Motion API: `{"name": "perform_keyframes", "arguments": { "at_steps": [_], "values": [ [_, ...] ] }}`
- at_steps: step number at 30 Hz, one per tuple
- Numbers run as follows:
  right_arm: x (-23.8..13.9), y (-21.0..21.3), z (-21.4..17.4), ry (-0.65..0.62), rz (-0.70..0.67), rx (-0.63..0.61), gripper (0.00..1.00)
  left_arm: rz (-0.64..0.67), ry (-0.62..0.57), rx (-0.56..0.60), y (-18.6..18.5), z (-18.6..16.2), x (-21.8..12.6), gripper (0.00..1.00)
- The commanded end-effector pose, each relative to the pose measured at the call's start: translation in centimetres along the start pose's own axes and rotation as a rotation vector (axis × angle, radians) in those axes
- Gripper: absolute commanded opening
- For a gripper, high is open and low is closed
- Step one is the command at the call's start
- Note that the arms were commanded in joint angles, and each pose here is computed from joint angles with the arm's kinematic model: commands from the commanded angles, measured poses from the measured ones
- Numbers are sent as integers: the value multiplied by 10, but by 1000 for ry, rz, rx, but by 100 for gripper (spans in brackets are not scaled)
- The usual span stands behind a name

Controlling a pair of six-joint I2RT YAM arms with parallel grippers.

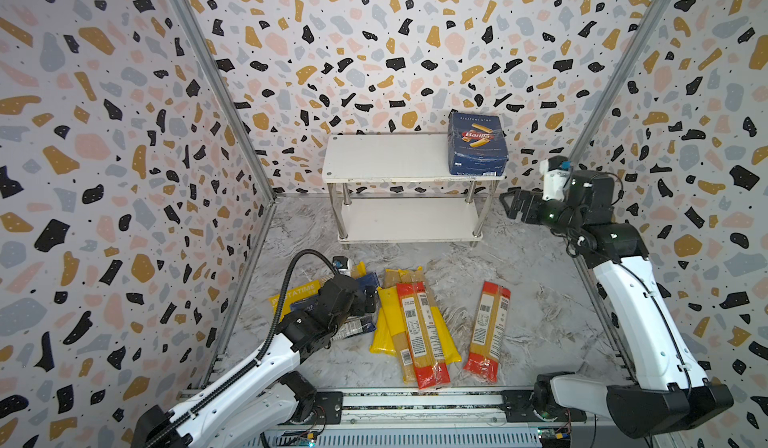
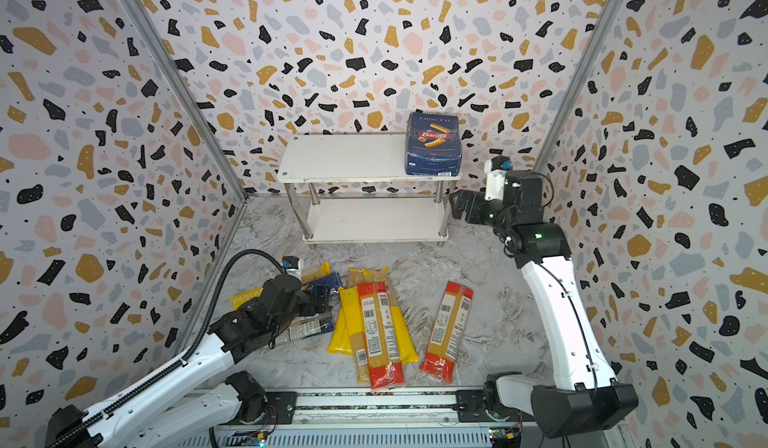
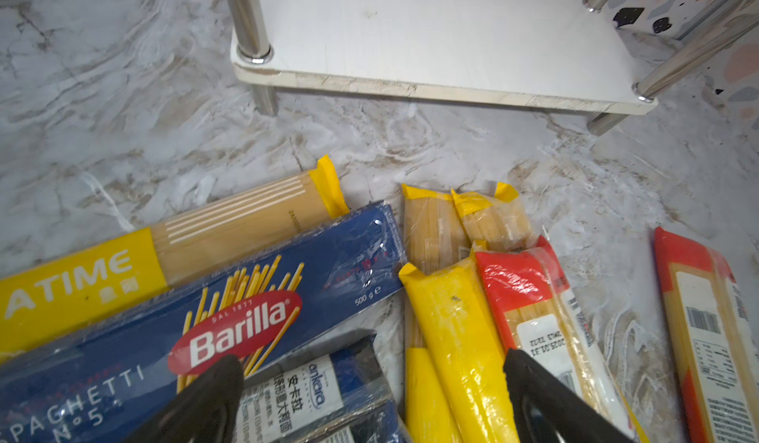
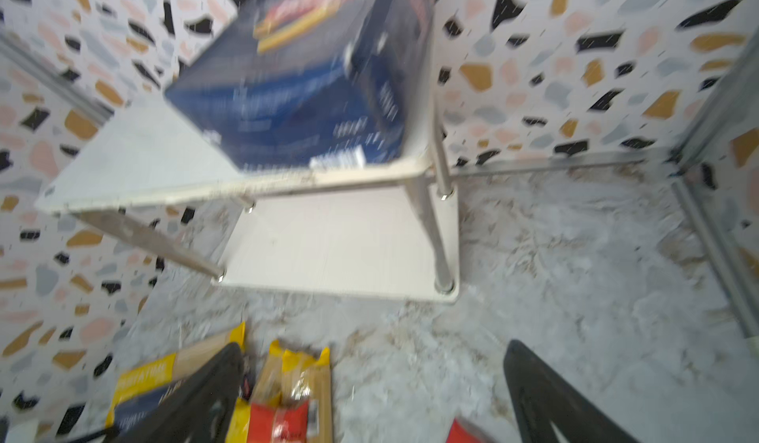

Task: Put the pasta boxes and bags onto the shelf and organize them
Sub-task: 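Move the right gripper down to the yellow spaghetti bags near the robot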

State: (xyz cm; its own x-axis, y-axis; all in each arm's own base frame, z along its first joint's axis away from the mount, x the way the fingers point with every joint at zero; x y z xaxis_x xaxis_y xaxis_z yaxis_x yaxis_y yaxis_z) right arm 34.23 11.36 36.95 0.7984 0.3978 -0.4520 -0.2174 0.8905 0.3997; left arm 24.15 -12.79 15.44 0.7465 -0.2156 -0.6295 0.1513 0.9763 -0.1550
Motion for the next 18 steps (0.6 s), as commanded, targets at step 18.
{"name": "perform_keyframes", "arguments": {
  "at_steps": [18],
  "values": [
    [17,83,-226,371,190,-155,96,183,-29,-195,43,-28,4,100]
  ]
}}
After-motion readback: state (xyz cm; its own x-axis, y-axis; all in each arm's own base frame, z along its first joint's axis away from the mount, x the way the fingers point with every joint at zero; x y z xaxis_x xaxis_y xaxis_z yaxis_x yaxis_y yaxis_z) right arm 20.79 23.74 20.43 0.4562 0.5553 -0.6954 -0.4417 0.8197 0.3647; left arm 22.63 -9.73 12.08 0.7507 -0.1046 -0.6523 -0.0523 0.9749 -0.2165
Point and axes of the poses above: each gripper's point midway between its finger pads, its own x axis out along the fingers, its own y axis along the line the jaws close on, z = x × y, the point moved 1 cm from there along -x, back along the fingers, and after that the axes turned 6 degrees about x, right-handed, at the moved point
